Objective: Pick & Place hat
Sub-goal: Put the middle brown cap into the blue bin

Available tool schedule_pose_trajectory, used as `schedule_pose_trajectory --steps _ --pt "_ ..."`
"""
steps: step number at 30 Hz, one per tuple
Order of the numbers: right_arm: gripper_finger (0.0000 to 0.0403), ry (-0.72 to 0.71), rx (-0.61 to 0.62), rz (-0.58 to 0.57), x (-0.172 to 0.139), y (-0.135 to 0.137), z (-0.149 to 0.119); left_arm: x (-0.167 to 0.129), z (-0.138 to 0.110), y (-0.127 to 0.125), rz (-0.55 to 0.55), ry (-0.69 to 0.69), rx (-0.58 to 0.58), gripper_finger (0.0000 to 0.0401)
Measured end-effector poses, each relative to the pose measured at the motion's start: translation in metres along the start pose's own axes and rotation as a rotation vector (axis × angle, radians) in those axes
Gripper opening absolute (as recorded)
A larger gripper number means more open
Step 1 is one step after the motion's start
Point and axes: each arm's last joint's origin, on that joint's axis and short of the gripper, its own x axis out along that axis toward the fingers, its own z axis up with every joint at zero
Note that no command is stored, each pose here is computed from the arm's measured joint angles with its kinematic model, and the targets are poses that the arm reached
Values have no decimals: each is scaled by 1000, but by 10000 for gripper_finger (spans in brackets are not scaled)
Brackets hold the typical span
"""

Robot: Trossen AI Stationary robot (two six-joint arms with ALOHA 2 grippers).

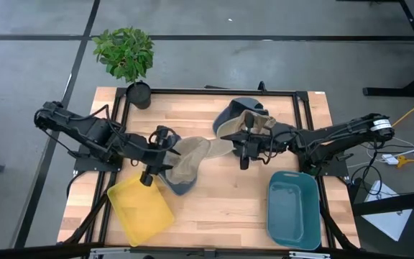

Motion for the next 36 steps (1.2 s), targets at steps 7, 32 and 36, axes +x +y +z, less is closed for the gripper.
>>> schedule_pose_trajectory --steps 7,32,36 --pt "16 -25 8 -59 1 -9 -1 0 2 0 7 -18 4 196" --pt "16 -208 66 -63 20 -12 -7 -6 19 13 457 -79 120 17" --pt "16 -177 65 -97 20 -15 -10 -9 19 9 556 -47 132 13"
